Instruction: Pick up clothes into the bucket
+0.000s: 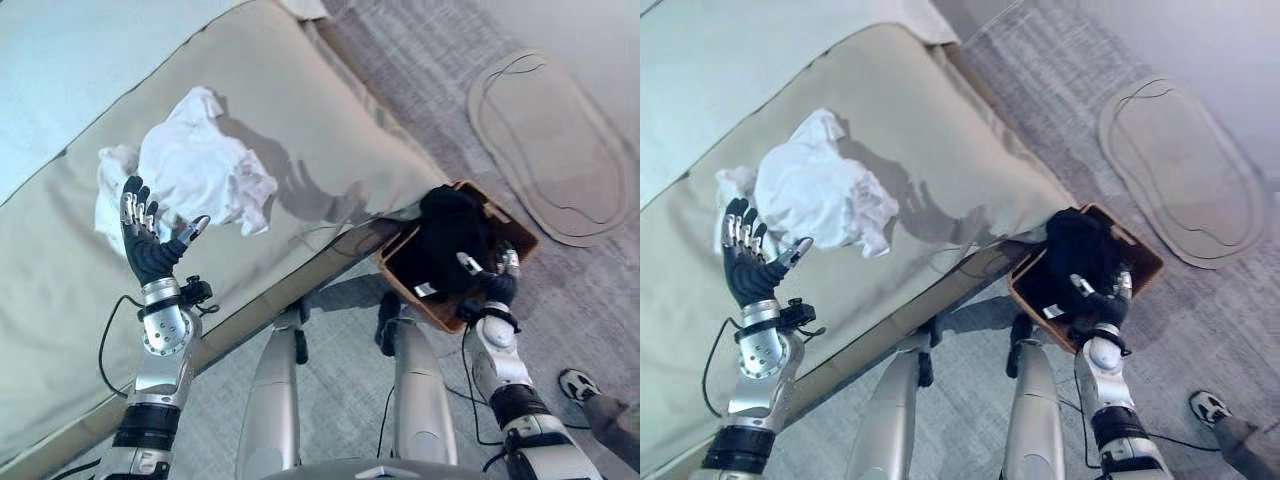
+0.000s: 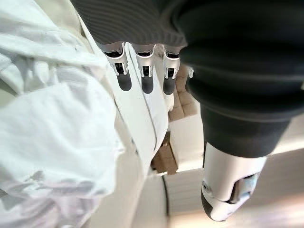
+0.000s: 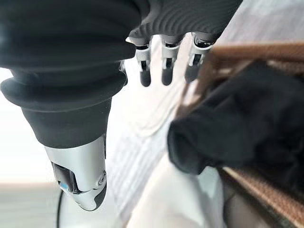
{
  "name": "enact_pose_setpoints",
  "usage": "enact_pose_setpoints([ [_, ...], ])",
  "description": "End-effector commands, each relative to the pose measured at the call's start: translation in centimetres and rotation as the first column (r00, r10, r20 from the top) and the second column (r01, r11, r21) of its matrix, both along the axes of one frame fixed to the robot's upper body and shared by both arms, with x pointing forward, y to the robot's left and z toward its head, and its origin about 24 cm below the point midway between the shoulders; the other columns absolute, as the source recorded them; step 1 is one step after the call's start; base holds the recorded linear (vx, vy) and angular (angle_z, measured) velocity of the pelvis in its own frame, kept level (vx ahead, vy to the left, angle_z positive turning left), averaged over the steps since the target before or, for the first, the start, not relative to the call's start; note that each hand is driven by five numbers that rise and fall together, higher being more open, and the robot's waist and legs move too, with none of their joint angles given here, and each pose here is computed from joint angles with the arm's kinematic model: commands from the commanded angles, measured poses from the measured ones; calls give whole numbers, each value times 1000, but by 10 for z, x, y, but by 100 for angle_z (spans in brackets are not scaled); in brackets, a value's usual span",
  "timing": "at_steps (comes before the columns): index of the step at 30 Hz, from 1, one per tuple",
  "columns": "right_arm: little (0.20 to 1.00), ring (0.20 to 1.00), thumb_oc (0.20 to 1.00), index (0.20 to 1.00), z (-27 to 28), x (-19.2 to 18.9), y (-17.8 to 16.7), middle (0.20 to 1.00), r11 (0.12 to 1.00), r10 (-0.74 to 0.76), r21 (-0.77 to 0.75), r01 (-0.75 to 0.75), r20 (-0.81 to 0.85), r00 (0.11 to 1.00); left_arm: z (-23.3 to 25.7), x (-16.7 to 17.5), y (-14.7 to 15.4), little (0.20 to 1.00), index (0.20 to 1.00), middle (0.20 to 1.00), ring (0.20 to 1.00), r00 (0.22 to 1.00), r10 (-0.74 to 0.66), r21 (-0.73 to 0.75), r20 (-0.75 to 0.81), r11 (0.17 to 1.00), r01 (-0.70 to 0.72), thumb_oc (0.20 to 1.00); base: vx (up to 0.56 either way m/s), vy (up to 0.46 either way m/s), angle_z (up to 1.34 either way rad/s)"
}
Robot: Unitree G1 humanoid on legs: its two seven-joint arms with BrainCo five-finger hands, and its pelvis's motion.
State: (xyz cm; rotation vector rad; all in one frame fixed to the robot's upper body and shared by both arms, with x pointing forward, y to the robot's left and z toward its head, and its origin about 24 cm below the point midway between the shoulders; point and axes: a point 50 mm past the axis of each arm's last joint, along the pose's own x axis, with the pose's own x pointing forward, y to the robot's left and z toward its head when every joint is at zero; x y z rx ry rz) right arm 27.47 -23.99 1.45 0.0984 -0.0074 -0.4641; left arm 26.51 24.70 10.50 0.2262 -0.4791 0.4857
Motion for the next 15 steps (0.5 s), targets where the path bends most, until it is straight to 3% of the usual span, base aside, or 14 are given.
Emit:
enact_pose_setpoints([
  [1, 1000, 1000, 1000, 1000, 31, 9, 4, 1000, 992, 129, -37, -125, 171, 977, 20, 8, 19, 1000, 1000, 1000, 1000, 990, 133, 165, 44, 977, -139, 1000, 9, 34, -5],
  [7, 1000, 1000, 1000, 1000, 44, 7, 24, 1000, 960, 279, -104, -262, 216, 936, 31, 30, 43, 1000, 1000, 1000, 1000, 961, 275, 406, -9, 880, -248, 1000, 0, 33, -2],
  [15, 1000, 1000, 1000, 1000, 70, 7, 41, 1000, 907, 417, -189, -375, 297, 859, 71, 48, 73, 1000, 1000, 1000, 1000, 901, 431, 668, 54, 655, -354, 1000, -12, 37, -4],
])
